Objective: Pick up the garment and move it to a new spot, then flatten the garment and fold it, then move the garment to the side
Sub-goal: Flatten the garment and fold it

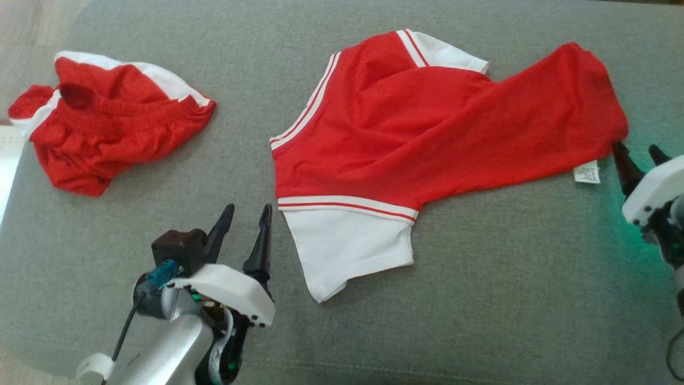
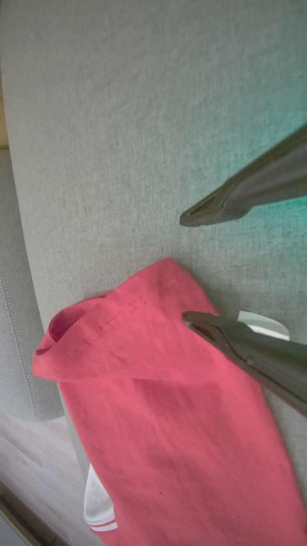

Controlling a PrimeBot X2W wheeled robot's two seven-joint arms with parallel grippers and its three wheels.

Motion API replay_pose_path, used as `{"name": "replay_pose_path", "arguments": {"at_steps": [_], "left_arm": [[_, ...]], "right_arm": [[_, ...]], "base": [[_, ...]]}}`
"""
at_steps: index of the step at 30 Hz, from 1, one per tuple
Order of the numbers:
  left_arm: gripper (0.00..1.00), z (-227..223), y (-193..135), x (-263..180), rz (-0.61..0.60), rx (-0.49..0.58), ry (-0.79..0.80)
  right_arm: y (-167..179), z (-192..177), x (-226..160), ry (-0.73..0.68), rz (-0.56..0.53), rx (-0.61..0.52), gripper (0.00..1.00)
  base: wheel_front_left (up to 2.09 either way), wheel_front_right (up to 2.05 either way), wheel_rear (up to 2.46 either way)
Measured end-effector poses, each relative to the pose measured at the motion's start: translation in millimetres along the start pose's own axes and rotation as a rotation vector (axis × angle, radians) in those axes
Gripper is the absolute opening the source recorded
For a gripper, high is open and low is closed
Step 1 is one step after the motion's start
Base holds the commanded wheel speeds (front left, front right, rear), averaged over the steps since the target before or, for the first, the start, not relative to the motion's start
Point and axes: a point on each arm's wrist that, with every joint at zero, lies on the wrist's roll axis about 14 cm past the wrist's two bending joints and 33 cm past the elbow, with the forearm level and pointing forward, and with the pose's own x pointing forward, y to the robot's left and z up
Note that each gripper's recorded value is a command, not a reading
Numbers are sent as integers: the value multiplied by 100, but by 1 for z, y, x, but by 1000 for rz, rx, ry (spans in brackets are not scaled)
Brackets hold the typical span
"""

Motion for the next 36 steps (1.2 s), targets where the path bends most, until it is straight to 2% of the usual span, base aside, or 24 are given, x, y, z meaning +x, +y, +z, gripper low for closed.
{"name": "replay_pose_path", "arguments": {"at_steps": [5,11,16,17,18,19,27,36], "left_arm": [[100,-2,6,0,18,2,10],[100,-5,14,1,40,5,25],[100,-10,19,1,55,5,42],[100,-10,20,1,57,5,43],[100,-9,20,2,57,7,41],[100,-8,20,3,58,9,38],[100,0,17,3,48,19,16],[100,4,5,-8,21,16,0]], "right_arm": [[6,5,12,28,4,-18,100],[4,-11,26,127,-14,-17,100],[6,-8,36,139,-14,-13,100],[7,-7,37,140,-13,-13,93],[9,-6,38,141,-8,-4,28],[10,-7,38,144,-7,-1,0],[7,-4,25,113,-16,17,0],[-3,1,-14,68,-23,-7,0]], "base": [[0,0,0],[0,0,0],[0,0,0],[0,0,0],[0,0,0],[0,0,0],[0,0,0],[0,0,0]]}}
